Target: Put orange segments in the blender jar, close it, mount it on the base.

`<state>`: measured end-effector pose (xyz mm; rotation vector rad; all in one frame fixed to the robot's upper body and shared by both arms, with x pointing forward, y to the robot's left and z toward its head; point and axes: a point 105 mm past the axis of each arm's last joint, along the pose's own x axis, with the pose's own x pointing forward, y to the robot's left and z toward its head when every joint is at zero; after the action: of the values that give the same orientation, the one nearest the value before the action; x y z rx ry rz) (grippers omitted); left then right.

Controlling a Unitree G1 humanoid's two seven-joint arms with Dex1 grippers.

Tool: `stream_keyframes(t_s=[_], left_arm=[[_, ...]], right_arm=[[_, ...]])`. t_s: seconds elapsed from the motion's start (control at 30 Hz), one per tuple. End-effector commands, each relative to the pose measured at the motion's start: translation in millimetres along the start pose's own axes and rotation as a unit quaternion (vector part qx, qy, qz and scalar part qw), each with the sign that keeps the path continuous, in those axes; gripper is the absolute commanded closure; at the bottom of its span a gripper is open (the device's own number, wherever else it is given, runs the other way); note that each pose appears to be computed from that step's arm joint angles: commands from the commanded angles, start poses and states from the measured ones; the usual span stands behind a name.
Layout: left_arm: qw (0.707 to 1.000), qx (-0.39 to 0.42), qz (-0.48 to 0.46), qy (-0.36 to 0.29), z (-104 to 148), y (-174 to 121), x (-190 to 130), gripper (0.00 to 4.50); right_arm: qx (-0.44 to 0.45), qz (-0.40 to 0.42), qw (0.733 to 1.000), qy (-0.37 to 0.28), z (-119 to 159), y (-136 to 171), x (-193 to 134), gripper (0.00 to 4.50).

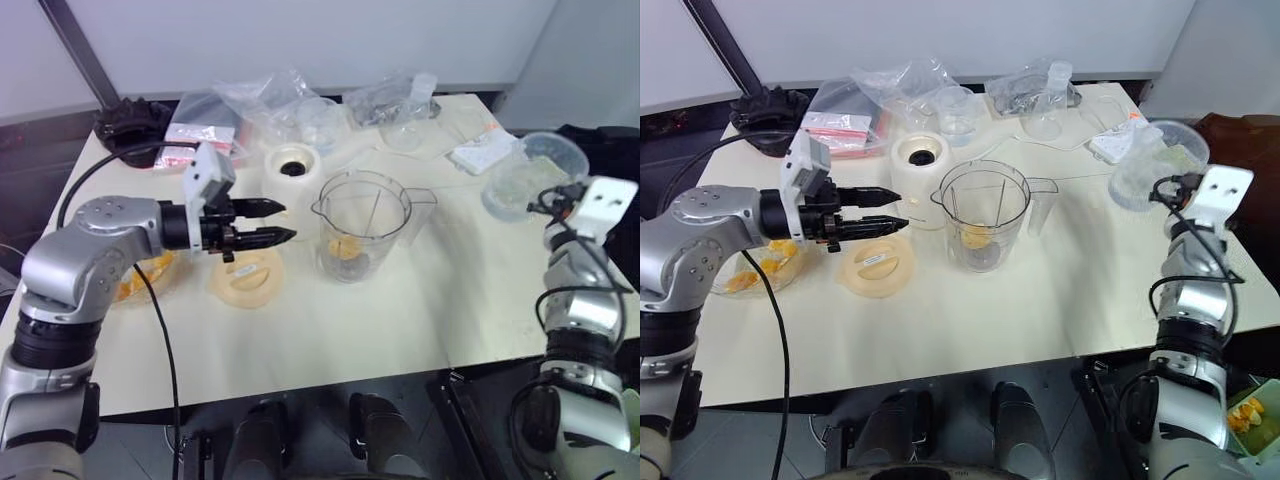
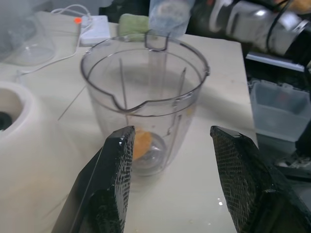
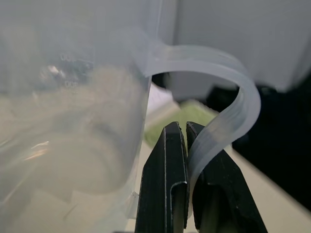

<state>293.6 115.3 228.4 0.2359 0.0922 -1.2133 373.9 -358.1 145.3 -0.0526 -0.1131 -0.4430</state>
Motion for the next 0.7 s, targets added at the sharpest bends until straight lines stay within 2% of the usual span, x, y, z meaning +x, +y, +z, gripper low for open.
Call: stream_keyframes(t_s=[0.03,0.37,0.63,0.7], left_arm=[[1.000,0.011,-0.005,-0.007,7,-6,-1,1.93],[1.000,0.009,0.008,0.001,5,-5,-3,1.93],[1.000,0.009,0.010,0.003,6,-5,-2,1.93],[1.000,0.009,0.010,0.003,6,-5,-2,1.93]], right_arm=[[0.008,-0.017,0.999,-0.045,15,2,2,4.44],[0.008,-0.038,0.999,0.024,-45,8,-7,4.44],[0.002,-0.037,0.998,0.046,-64,11,-13,4.44],[-0.001,-0.042,0.998,0.055,-69,9,-15,3.85]])
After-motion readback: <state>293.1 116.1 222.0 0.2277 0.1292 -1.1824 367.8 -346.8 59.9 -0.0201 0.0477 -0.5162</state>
